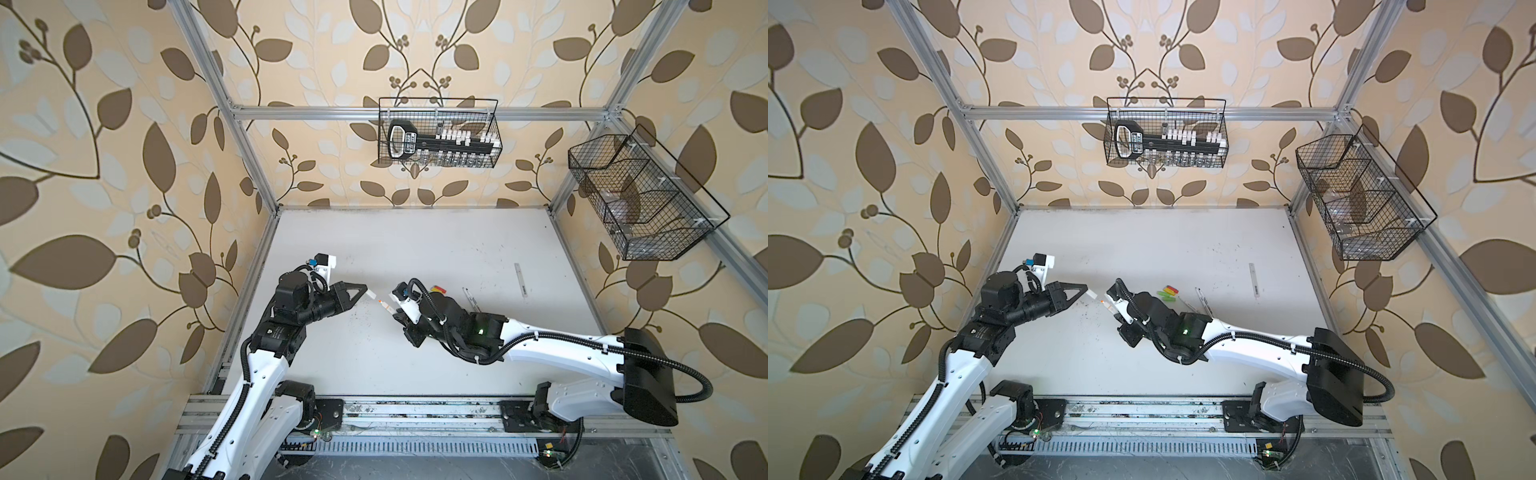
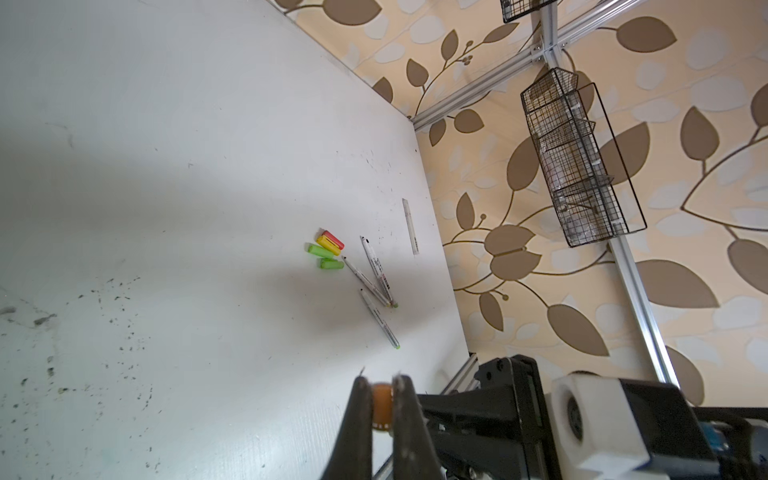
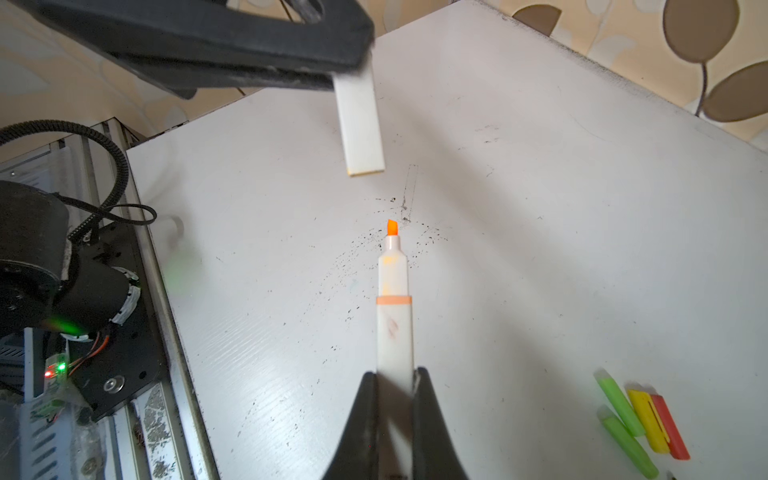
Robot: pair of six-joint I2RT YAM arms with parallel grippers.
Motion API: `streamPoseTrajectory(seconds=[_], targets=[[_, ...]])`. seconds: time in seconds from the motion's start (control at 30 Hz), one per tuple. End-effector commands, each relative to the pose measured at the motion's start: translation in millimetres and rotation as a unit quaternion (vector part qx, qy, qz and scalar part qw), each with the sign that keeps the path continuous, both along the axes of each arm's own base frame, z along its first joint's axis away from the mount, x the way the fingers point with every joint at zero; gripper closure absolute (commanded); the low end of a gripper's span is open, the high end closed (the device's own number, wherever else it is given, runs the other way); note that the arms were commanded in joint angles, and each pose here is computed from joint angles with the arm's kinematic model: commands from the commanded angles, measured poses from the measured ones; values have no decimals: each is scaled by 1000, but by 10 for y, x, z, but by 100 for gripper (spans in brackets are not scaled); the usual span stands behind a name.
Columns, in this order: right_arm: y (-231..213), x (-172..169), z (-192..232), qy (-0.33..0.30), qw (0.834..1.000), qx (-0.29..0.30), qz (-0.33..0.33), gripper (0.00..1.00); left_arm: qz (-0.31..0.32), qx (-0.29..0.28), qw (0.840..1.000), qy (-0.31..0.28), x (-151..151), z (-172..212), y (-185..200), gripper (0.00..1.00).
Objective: Insert the pens into the pen caps
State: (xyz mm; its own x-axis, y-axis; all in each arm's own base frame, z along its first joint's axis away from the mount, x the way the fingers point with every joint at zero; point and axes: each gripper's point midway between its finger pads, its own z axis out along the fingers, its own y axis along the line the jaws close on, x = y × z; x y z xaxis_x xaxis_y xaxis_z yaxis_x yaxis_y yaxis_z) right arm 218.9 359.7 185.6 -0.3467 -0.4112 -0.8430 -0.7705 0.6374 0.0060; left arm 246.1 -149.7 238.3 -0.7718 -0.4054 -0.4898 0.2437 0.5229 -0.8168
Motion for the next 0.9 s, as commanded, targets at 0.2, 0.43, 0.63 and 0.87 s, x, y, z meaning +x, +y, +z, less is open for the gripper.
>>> streamPoseTrajectory(seconds=[0.2, 0.43, 0.63, 0.87], targets=[[2, 18, 144, -21, 1000, 18, -4, 90, -30, -22, 999, -6, -16, 53, -80, 100], [-14, 11, 140, -22, 1000, 15, -5, 90, -19, -17, 1000, 0, 21, -16, -47, 100], [-16, 9, 140, -22, 1000, 15, -6, 90, -15, -19, 1000, 1, 47, -32, -29, 100], [0, 5, 150, -23, 1000, 17, -4, 90, -19, -23, 1000, 3, 38, -33, -32, 100]])
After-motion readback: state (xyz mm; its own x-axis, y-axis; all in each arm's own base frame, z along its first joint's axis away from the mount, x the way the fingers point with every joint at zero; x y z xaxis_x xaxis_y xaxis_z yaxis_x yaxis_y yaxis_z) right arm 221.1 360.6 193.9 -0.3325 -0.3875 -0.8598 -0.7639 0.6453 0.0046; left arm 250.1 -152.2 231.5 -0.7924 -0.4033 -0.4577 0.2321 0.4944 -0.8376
